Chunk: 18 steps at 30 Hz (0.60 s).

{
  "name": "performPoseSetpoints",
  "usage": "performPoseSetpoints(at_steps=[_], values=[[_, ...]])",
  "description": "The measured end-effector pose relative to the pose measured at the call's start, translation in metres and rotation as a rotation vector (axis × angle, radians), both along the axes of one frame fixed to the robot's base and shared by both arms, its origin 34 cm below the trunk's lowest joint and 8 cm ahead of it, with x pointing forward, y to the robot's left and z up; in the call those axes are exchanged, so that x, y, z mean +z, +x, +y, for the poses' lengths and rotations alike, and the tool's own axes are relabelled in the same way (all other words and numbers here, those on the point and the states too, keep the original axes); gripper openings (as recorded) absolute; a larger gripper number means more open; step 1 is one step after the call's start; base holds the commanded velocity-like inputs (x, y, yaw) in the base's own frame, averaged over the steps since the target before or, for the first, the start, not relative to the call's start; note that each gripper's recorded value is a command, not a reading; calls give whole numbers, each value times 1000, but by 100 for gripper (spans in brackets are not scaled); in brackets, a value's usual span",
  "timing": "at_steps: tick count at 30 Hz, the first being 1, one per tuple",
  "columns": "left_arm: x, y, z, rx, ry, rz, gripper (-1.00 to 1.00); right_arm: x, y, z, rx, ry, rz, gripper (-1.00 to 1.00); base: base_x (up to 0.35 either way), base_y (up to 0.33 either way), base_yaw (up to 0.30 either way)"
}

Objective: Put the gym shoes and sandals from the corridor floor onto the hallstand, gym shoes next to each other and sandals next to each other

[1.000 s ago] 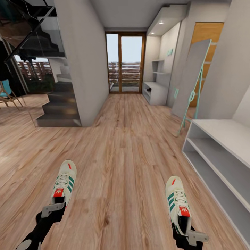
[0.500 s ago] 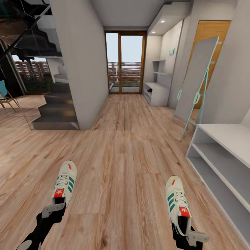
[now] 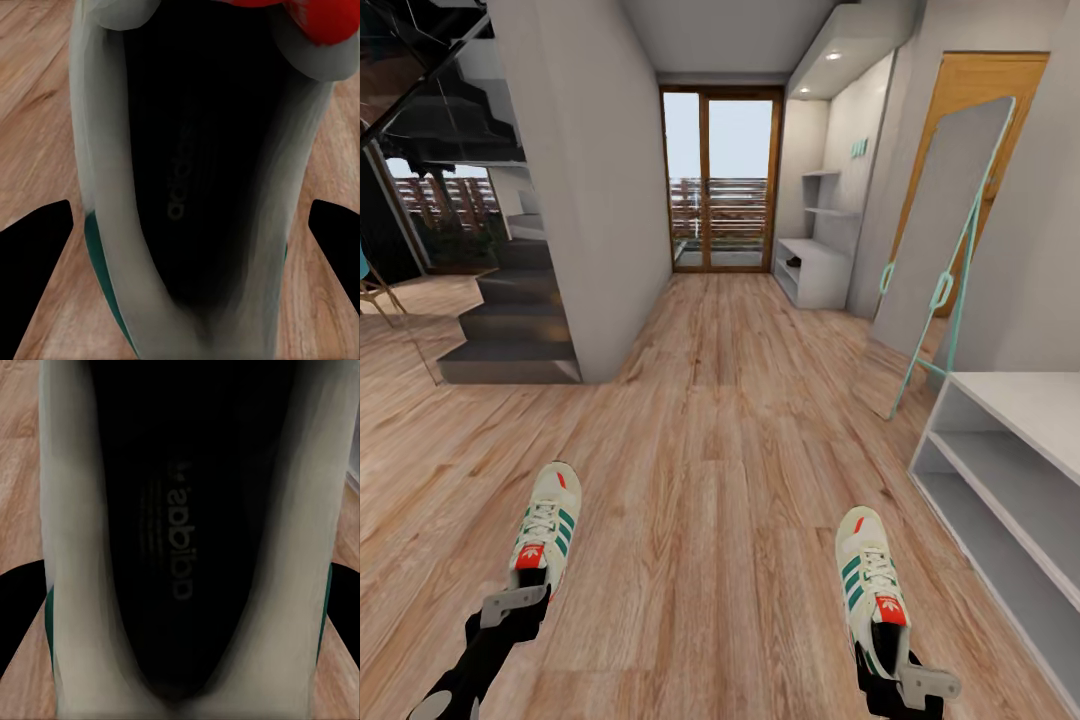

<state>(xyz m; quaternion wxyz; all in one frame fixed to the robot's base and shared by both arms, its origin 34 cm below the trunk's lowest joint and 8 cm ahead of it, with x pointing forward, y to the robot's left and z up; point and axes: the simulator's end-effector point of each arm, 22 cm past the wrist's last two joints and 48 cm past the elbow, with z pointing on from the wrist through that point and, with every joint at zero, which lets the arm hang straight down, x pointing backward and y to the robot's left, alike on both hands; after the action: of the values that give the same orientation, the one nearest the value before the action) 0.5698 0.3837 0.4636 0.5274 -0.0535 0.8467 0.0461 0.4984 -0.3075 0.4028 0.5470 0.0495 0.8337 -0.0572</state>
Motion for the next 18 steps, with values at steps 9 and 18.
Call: performPoseSetpoints(at_steps=[9, 18], values=[[1, 0, 1, 2, 0, -2, -100, -2, -1, 0, 0, 1, 4, -100, 339, 0, 0], [2, 0, 1, 2, 2, -3, -100, -2, -1, 0, 0, 0, 4, -100, 339, 0, 0]])
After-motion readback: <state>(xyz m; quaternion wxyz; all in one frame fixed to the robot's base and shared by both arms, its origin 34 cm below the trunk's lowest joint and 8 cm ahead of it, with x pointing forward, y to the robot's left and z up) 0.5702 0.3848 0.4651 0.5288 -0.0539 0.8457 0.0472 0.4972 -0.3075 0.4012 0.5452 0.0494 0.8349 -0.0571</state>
